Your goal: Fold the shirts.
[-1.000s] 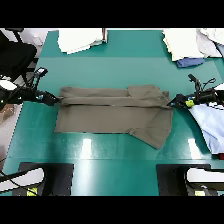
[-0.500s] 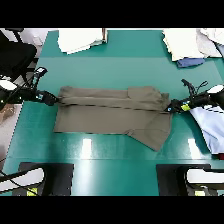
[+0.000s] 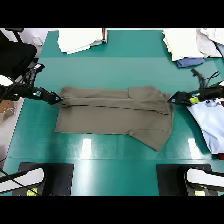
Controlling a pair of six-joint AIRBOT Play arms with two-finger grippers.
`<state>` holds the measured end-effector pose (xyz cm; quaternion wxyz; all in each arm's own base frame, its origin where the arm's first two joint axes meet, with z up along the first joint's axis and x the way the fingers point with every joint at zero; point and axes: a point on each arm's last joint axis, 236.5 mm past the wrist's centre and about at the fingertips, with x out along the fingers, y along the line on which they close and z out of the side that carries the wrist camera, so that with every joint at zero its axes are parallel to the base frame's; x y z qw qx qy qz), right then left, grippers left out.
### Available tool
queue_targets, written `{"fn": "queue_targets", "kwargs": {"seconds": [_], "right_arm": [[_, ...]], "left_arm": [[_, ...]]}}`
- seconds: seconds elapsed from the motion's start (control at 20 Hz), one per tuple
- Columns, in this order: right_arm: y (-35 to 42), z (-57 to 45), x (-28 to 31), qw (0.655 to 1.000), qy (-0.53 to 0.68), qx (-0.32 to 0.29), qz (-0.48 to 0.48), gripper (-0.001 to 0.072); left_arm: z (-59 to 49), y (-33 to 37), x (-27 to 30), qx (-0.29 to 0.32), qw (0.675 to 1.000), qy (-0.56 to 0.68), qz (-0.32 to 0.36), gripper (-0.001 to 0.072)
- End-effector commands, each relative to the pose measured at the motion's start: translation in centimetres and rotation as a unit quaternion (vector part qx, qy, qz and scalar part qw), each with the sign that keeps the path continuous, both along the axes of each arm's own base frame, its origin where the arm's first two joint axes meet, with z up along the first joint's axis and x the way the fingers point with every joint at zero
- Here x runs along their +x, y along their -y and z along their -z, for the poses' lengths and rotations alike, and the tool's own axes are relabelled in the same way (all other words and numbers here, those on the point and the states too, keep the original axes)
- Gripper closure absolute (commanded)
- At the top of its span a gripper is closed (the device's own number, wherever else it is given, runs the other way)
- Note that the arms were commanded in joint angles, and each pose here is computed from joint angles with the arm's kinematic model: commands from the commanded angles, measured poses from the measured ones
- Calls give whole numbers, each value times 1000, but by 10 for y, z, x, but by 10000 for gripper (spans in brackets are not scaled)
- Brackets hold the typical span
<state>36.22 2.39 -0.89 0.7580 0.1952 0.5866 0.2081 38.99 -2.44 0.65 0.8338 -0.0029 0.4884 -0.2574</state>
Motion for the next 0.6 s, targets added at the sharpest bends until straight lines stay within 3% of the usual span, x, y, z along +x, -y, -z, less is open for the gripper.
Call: {"fn": "queue_targets", "kwargs": {"seconds": [0.0, 0.15, 0.25, 0.55], "right_arm": [[1, -42, 0, 999, 50, -17, 1, 71], [3, -61, -28, 998, 40, -9, 37, 97], [9, -61, -56, 995, -2, 13, 97, 209], [2, -19, -118, 983, -89, 51, 153, 219]], "left_arm": [[-20, 5, -29, 0, 999, -44, 17, -13], [-50, -6, -54, 48, 998, -24, 10, 12], [-49, -24, -88, 94, 994, -60, -19, 323], [34, -6, -152, 52, 980, -186, -49, 333]]}}
